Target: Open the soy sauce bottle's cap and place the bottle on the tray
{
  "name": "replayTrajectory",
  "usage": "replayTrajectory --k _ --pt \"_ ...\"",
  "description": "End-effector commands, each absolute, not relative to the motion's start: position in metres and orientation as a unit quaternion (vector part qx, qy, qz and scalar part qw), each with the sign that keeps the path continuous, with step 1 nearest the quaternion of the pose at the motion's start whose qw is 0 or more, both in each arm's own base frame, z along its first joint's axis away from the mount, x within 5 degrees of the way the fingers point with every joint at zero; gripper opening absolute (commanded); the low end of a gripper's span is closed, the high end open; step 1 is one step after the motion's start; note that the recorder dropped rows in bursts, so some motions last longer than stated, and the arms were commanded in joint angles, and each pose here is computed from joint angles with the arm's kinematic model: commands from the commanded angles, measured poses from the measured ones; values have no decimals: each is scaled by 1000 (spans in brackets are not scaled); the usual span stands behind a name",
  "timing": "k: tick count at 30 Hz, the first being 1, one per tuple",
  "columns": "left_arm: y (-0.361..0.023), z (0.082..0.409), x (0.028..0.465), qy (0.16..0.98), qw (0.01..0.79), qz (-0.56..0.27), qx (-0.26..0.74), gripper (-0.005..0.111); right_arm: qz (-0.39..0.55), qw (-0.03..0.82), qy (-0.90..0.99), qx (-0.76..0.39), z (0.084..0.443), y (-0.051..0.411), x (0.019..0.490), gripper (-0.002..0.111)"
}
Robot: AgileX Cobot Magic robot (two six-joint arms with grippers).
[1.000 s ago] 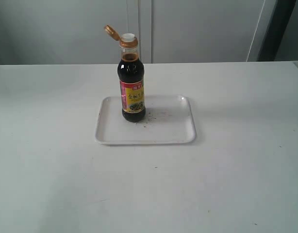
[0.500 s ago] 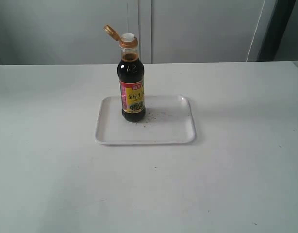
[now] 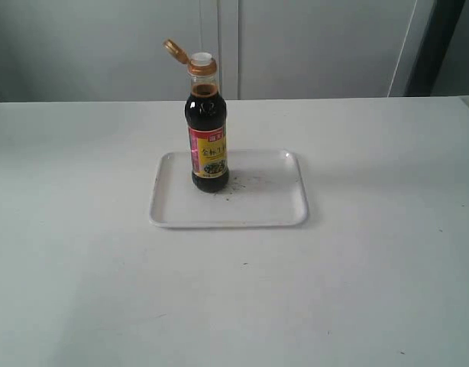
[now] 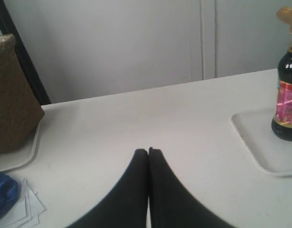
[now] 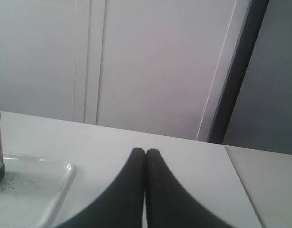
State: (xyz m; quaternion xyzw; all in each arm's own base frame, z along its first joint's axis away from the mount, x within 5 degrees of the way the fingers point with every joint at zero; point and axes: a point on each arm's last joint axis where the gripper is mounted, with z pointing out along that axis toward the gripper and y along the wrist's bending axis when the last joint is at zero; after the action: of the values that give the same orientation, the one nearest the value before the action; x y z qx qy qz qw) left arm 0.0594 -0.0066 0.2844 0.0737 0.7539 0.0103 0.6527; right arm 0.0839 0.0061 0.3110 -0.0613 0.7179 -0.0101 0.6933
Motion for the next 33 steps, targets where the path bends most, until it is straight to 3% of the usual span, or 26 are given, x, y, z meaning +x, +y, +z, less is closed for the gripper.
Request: replayTrajectory --k 1,22,33 --pt "-4 266 62 771 634 12 52 0 -9 697 715 -58 311 6 83 0" --pt "-3 178 54 794 607 -6 28 0 -9 697 715 -58 311 6 83 0" --pt "-3 168 52 818 575 -13 9 0 -8 697 715 -57 311 6 84 0"
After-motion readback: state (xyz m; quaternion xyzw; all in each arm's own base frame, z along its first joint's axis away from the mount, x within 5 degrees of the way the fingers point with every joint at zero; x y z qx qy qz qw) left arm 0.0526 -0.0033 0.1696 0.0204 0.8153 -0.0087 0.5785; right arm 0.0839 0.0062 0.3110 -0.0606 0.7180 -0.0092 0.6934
